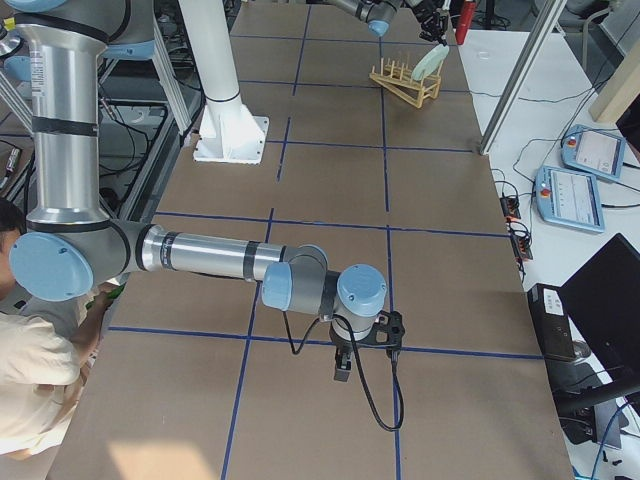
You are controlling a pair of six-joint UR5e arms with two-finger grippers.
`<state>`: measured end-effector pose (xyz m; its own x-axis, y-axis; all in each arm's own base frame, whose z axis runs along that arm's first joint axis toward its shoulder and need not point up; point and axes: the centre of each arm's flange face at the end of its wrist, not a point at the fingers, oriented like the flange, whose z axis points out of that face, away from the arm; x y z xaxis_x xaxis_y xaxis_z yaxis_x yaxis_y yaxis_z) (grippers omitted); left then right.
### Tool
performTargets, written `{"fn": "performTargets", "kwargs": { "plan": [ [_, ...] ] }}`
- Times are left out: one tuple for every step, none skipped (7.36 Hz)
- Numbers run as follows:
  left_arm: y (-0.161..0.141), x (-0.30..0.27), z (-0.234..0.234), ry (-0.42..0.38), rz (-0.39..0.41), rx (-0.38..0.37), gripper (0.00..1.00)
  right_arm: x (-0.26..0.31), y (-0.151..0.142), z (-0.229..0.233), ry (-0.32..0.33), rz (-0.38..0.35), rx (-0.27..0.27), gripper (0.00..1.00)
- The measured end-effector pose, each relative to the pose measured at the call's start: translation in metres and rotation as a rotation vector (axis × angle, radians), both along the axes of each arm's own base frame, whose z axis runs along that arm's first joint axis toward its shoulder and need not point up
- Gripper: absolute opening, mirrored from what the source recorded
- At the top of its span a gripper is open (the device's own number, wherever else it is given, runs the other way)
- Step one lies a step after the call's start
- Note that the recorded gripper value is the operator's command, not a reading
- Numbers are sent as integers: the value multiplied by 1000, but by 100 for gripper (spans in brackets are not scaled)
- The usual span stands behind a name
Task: Place plate on table
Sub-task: 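Move the left gripper toward the pale green plate in the wooden rack, then close the left gripper on the plate's top rim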
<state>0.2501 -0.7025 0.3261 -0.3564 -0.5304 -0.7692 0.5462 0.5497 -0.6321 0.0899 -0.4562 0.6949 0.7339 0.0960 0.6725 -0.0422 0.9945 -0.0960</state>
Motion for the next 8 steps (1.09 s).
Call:
{"fn": "performTargets", "kwargs": {
  "plan": [
    [5, -8, -14, 13, 0, 20, 0, 0, 0, 0, 0, 0, 0, 100],
    [8, -24, -32, 23, 5, 35, 0, 0, 0, 0, 0, 0, 0, 100],
    [12, -43, -52, 31, 18, 36, 0, 0, 0, 0, 0, 0, 0, 100],
    [18, -56, -73, 33, 41, 25, 0, 0, 0, 0, 0, 0, 0, 100],
    [24, -54, -92, 17, 85, 9, 0, 0, 0, 0, 0, 0, 0, 100],
    [31, -43, -109, -19, 143, -5, 0, 0, 0, 0, 0, 0, 0, 100],
    [39, -21, -128, -88, 207, -26, 0, 0, 0, 0, 0, 0, 0, 100],
    [52, 13, -148, -194, 281, -56, 0, 0, 0, 0, 0, 0, 0, 100]
  ]
}}
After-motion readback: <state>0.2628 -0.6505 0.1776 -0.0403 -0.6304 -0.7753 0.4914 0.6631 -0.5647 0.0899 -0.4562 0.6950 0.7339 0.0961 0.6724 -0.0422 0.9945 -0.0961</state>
